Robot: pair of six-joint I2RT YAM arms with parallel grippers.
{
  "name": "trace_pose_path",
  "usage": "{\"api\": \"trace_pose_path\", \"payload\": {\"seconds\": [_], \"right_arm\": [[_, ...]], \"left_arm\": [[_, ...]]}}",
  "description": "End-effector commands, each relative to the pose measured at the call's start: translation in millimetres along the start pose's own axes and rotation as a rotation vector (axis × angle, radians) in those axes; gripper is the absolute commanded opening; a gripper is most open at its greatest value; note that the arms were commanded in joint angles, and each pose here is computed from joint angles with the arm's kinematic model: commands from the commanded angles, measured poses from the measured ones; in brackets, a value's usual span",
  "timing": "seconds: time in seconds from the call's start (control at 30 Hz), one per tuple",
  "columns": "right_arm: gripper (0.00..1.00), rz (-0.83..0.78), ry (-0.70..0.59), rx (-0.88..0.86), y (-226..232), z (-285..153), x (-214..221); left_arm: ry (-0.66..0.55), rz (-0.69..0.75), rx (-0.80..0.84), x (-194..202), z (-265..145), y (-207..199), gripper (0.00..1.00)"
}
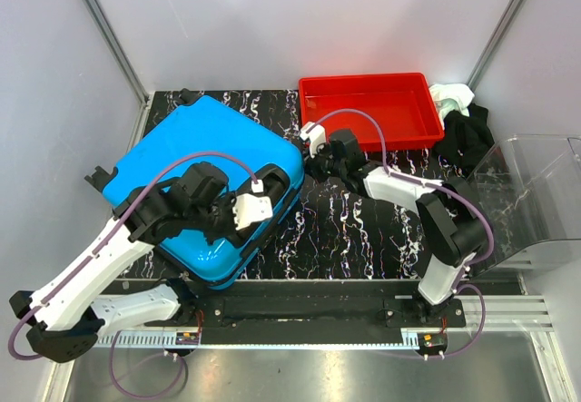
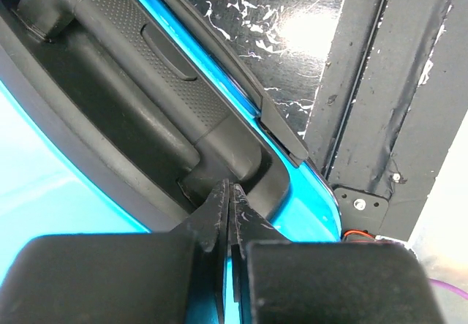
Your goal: Open, take out, and arrange the luggage
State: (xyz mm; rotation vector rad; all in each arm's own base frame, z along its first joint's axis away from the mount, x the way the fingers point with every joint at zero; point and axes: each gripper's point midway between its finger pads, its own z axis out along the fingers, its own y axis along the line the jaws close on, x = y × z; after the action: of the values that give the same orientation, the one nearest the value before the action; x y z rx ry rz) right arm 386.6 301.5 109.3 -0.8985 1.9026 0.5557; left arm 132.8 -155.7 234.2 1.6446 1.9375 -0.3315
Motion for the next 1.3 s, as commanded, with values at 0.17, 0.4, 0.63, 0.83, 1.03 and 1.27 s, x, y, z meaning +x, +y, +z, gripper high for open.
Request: {"api": "trace_pose_path", "payload": {"seconds": [0.17,0.4,0.63,0.83,1.03,1.27], "right_arm": [[0.0,-0.077,-0.205,-0.075,-2,10,-60],[0.0,-0.061,-0.228,-0.103,7,23,-56],[0.0,-0.073,-0.23,-0.133,19,33,-60],[0.0,-0.085,-0.228,-0.161,30,42,-58],[0.0,-0.087,-0.231,-0.186,40,52,-56],[0.0,-0.121,-0.221,-0.19,53,58,-51]], "left_arm": [[-0.038,-0.089,-0.244,-29,-17,51,0.08],[-0.011,-0.295,-0.657,-4,-55,135,0.3],[0.151,-0.685,-0.948,114,-116,180,0.26],[0.331,-0.811,-1.146,191,-160,162,0.24],[0.495,-0.976,-1.258,269,-187,137,0.15],[0.579,-1.022,-1.244,321,-141,118,0.13]]}}
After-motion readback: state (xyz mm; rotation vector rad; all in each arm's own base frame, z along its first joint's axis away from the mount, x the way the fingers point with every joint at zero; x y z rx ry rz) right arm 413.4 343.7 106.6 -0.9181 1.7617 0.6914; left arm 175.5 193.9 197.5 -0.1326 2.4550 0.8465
